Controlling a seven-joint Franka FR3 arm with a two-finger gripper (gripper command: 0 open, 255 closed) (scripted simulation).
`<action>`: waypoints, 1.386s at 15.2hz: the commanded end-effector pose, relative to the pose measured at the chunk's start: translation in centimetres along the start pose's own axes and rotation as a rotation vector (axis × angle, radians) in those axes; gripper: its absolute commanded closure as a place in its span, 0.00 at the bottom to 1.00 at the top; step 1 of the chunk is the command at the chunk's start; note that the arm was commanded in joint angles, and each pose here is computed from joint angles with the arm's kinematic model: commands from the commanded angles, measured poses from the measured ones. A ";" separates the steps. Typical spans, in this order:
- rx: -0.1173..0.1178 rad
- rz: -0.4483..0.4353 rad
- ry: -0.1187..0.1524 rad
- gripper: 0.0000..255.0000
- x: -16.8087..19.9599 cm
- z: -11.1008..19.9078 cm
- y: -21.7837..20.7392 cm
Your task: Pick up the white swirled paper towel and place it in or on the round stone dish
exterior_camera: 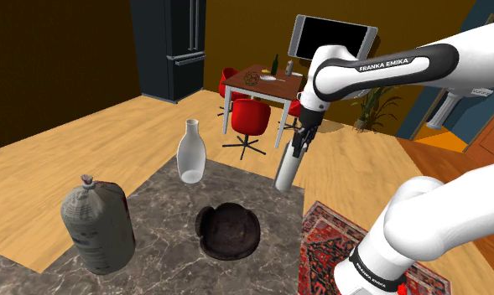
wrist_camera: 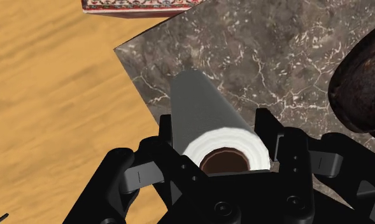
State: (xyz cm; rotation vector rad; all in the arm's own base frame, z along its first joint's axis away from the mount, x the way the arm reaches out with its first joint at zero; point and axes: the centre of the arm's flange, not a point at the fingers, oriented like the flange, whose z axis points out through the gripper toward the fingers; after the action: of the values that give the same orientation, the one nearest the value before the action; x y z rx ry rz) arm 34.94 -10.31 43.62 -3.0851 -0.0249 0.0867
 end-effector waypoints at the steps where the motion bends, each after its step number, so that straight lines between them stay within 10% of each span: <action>1: 0.000 0.000 0.000 1.00 -0.1 -1.1 -0.1; 21: 0.000 0.000 0.000 1.00 -0.7 -11.6 -0.7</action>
State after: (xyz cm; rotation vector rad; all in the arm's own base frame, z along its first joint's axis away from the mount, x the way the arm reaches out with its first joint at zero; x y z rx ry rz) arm 34.91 -10.35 54.74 -3.0850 -0.0249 0.0867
